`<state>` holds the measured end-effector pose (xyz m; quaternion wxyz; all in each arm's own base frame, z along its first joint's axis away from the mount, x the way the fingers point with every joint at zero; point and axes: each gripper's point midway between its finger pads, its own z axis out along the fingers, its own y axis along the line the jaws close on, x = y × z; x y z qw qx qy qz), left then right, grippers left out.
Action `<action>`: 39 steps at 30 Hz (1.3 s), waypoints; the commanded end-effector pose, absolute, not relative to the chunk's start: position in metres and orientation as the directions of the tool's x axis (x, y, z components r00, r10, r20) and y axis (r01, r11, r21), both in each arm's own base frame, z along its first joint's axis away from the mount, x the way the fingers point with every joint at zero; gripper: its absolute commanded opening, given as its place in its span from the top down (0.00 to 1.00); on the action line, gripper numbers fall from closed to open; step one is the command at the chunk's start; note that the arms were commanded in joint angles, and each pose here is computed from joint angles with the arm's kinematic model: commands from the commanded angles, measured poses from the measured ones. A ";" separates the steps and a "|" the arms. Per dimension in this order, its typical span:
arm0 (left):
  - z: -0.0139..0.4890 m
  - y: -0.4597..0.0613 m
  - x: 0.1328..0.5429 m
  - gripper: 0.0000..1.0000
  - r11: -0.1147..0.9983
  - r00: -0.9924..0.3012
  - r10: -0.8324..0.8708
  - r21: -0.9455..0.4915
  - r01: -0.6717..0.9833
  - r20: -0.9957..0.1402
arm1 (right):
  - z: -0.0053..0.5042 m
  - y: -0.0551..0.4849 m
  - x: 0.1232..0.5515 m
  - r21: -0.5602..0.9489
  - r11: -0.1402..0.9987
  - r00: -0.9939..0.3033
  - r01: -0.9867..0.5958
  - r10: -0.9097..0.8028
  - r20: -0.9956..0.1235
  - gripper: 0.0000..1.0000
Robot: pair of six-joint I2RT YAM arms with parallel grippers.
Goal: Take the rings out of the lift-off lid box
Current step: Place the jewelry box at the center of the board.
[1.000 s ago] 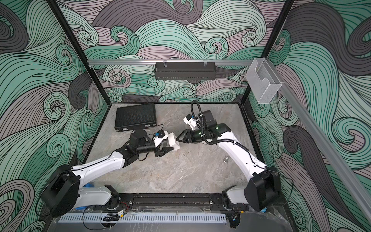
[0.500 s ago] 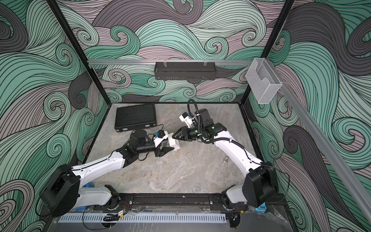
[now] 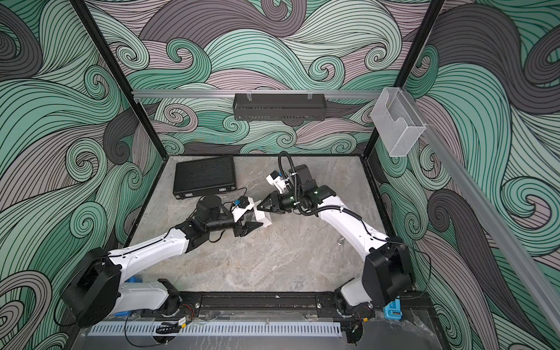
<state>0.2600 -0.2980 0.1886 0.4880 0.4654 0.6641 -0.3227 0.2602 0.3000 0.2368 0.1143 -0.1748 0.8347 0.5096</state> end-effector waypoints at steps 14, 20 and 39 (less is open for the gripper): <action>0.207 -0.306 0.260 0.42 0.333 -0.049 0.272 0.046 0.942 -0.961 | 0.239 0.295 0.256 0.797 0.438 -0.909 -0.415 -0.179 -0.376 1.00; 0.205 -0.300 0.261 0.01 0.364 -0.056 0.280 0.052 0.930 -0.958 | 0.241 0.280 0.258 0.763 0.502 -0.909 -0.408 -0.146 -0.391 1.00; 0.183 -0.251 0.241 0.01 0.544 -0.232 0.290 -0.039 0.838 -0.929 | 0.154 0.169 0.275 -0.068 0.997 -0.913 -0.043 -0.067 -0.402 1.00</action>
